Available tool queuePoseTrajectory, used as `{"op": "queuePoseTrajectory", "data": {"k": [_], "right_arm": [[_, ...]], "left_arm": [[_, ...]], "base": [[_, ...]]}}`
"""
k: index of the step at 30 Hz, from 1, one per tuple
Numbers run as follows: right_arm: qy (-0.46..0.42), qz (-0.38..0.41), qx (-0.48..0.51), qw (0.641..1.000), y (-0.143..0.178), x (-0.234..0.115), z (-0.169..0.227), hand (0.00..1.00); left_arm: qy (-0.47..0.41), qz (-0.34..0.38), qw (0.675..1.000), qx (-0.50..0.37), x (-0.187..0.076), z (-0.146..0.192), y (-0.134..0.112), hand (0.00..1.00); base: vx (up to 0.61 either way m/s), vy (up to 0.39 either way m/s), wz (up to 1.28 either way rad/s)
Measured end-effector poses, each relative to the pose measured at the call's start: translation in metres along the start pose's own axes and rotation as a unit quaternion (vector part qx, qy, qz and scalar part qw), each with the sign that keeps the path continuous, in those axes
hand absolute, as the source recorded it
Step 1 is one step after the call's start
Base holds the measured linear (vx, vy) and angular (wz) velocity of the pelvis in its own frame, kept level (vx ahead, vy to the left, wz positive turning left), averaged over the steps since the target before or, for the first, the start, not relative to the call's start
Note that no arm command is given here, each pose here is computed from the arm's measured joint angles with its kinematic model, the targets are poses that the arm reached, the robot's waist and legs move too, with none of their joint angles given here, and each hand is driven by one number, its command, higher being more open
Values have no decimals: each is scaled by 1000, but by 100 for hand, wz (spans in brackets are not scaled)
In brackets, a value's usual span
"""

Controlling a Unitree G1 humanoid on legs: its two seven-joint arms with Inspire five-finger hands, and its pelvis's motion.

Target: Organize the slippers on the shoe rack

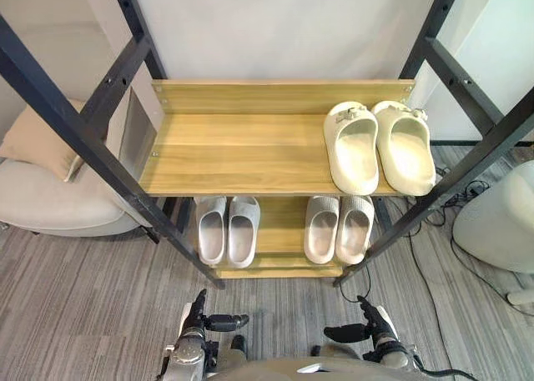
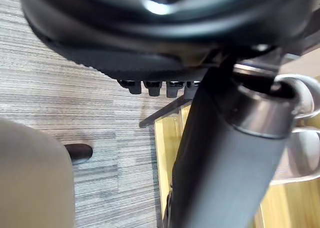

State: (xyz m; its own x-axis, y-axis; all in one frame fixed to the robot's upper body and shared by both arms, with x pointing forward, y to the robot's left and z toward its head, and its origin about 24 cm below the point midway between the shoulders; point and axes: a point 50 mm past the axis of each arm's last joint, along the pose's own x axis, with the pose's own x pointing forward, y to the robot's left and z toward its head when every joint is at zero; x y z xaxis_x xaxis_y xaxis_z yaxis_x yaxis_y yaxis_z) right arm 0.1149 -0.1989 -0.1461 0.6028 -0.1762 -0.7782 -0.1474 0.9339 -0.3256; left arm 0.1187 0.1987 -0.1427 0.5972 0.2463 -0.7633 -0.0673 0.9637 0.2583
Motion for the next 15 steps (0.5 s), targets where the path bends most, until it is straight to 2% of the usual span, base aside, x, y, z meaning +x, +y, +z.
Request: {"op": "queuePoseTrajectory", "data": {"k": [7,11,15], "right_arm": [[-8,-1,5,1000,3,2,6,100],[-26,-14,19,999,-4,7,21,100],[-44,-12,41,998,7,8,34,100]], "left_arm": [[-6,30,999,-38,1,5,4,100],[-6,11,998,-57,2,11,-16,100],[-22,9,999,-46,7,23,-12,100]], "base": [[-127,-151,61],[-260,-247,61],[-150,-158,93]]}}
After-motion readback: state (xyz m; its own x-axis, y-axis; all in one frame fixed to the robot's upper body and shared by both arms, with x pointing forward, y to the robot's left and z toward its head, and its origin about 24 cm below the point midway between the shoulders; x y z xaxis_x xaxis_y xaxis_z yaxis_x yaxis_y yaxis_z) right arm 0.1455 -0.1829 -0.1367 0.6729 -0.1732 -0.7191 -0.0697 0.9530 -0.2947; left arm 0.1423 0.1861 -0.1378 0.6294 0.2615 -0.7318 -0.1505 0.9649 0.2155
